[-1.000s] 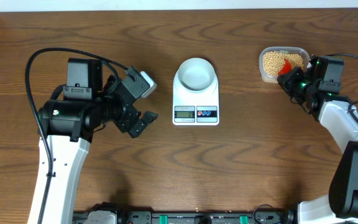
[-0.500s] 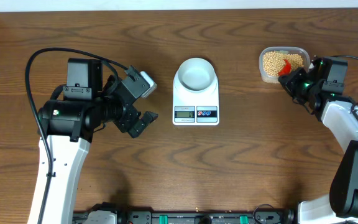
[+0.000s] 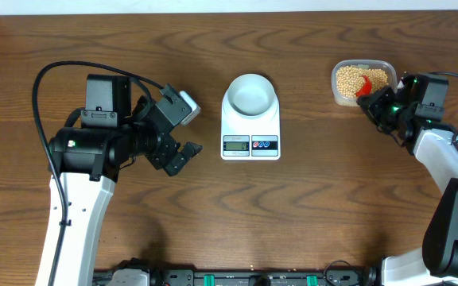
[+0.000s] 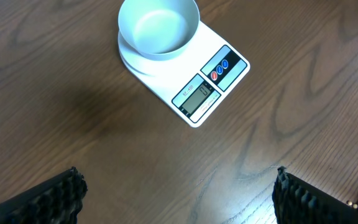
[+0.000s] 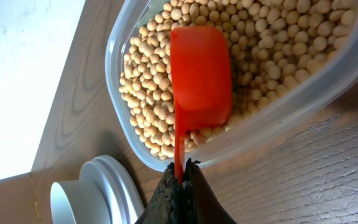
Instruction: Scoop item into bowl and weigh 50g on scale
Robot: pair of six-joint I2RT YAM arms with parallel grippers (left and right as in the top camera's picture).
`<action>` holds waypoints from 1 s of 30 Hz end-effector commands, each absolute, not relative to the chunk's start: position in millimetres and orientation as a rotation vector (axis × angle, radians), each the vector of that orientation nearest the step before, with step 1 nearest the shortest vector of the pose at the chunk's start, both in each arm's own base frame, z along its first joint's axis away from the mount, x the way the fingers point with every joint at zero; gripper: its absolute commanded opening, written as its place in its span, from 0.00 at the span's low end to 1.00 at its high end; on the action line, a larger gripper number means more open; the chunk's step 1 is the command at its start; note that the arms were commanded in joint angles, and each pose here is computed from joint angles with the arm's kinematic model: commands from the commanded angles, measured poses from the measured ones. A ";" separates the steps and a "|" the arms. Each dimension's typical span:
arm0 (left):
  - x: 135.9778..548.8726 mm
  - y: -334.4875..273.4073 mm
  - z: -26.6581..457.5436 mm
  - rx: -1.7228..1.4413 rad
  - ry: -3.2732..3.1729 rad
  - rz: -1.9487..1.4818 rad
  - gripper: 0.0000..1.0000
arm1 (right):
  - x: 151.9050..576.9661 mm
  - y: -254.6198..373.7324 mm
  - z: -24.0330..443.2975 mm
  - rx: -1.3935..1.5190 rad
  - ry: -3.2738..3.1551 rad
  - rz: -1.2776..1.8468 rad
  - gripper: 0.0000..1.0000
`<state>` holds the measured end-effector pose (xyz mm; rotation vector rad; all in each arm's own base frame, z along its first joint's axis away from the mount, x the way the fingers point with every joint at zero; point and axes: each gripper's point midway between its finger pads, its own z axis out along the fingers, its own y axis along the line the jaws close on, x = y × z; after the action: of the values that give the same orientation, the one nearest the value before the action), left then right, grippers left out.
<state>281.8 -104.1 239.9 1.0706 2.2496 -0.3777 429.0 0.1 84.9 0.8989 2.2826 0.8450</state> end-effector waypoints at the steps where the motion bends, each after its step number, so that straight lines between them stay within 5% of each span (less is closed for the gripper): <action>1: 281.9 -105.4 248.8 1.077 2.217 -0.380 0.98 | 424.3 12.6 86.0 0.890 2.304 0.958 0.01; 30: 281.9 -105.4 248.8 1.077 2.217 -0.380 0.98 | 424.9 9.0 83.4 0.903 2.304 0.931 0.01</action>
<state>281.8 -104.1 239.9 1.0706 2.2496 -0.3777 428.3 0.2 85.7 0.9005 2.2809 0.8738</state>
